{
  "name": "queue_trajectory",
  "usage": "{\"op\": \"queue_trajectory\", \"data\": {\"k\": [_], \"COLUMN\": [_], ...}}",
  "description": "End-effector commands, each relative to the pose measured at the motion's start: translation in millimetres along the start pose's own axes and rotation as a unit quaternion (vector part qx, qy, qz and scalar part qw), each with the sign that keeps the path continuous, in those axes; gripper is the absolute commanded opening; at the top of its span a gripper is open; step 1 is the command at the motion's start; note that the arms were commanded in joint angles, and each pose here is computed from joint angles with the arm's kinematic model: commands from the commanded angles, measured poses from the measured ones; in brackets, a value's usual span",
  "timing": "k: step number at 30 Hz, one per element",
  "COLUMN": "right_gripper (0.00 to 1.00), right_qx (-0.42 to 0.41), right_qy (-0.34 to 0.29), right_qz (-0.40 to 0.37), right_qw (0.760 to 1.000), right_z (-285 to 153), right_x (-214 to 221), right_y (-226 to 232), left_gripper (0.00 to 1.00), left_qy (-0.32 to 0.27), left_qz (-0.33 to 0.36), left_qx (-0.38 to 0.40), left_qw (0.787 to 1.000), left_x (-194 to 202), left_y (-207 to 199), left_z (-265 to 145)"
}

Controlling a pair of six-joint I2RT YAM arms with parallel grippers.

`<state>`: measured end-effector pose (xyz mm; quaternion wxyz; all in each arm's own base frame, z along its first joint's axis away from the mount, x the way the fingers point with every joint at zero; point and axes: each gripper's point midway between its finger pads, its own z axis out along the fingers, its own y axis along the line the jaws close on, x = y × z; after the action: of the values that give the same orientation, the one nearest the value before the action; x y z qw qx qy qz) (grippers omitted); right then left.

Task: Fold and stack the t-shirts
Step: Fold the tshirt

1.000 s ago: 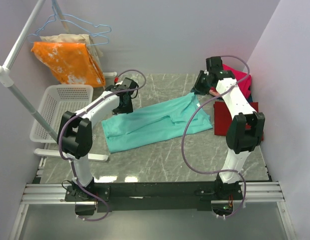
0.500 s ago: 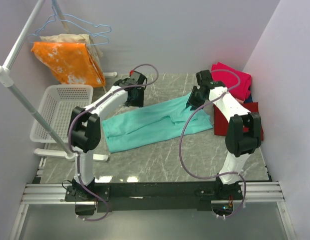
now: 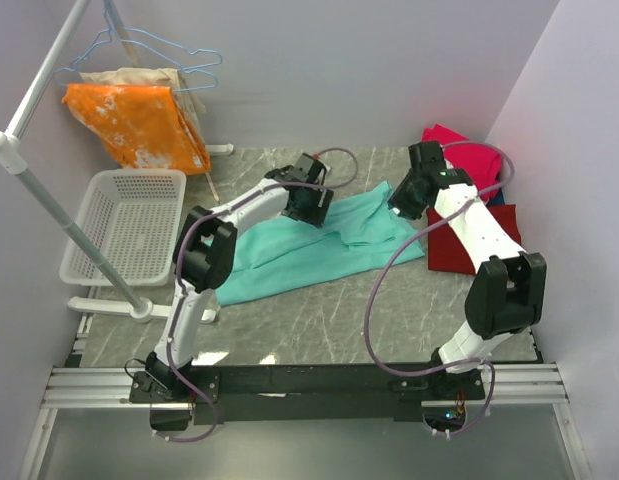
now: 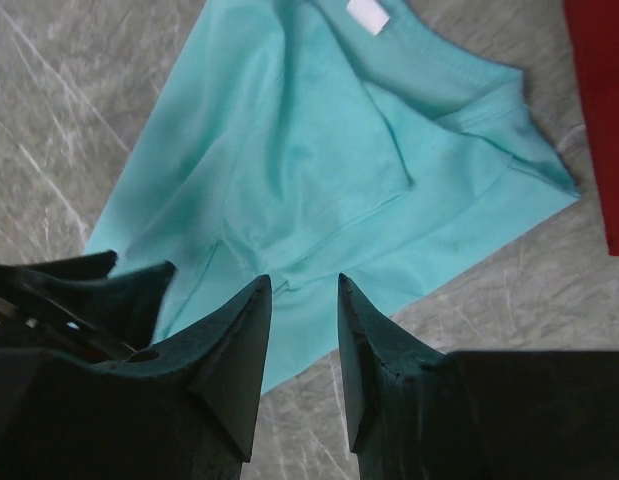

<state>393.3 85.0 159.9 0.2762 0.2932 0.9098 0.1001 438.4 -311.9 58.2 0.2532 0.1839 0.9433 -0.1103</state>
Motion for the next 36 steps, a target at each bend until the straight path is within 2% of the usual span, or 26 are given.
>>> {"op": "queue_trajectory", "data": {"k": [1, 9, 22, 25, 26, 29, 33, 36], "right_gripper": [0.40, 0.40, 0.39, 0.39, 0.39, 0.39, 0.38, 0.36], "right_qx": [0.010, 0.004, 0.009, 0.002, 0.000, -0.011, -0.027, -0.031], "right_qy": [-0.027, -0.027, -0.052, -0.050, -0.051, -0.043, -0.020, -0.008], "right_qz": [0.026, 0.045, 0.068, 0.070, 0.071, 0.069, 0.063, 0.061], "right_qw": [0.999, 0.999, 0.996, 0.996, 0.996, 0.997, 0.997, 0.998], "right_z": [-6.5, -7.3, -27.7, -30.3, -31.1, -29.9, -23.1, -19.2], "right_x": [-19.4, -33.4, -61.0, -63.2, -64.0, -63.4, -56.6, -52.5], "right_y": [-11.7, -27.2, -56.7, -58.4, -58.4, -56.0, -50.3, -49.3], "left_gripper": [0.78, 0.84, 0.87, 0.88, 0.88, 0.91, 0.94, 0.94], "left_qy": [-0.047, -0.095, -0.064, -0.070, -0.076, -0.076, -0.085, -0.095], "left_qz": [0.082, 0.141, 0.201, 0.193, 0.191, 0.149, 0.111, 0.083], "left_qx": [0.062, 0.059, 0.058, 0.002, -0.049, -0.113, -0.219, -0.265], "left_qw": [0.994, 0.984, 0.976, 0.979, 0.977, 0.980, 0.966, 0.956], "left_x": [-20.6, -37.5, -17.9, -20.0, -23.2, -17.7, -18.7, -24.5], "left_y": [-53.4, -82.7, -100.9, -88.0, -72.9, -52.3, -16.1, 6.6], "left_z": [-4.7, 0.1, 58.1, 68.3, 69.8, 78.9, 81.6, 81.4]}}
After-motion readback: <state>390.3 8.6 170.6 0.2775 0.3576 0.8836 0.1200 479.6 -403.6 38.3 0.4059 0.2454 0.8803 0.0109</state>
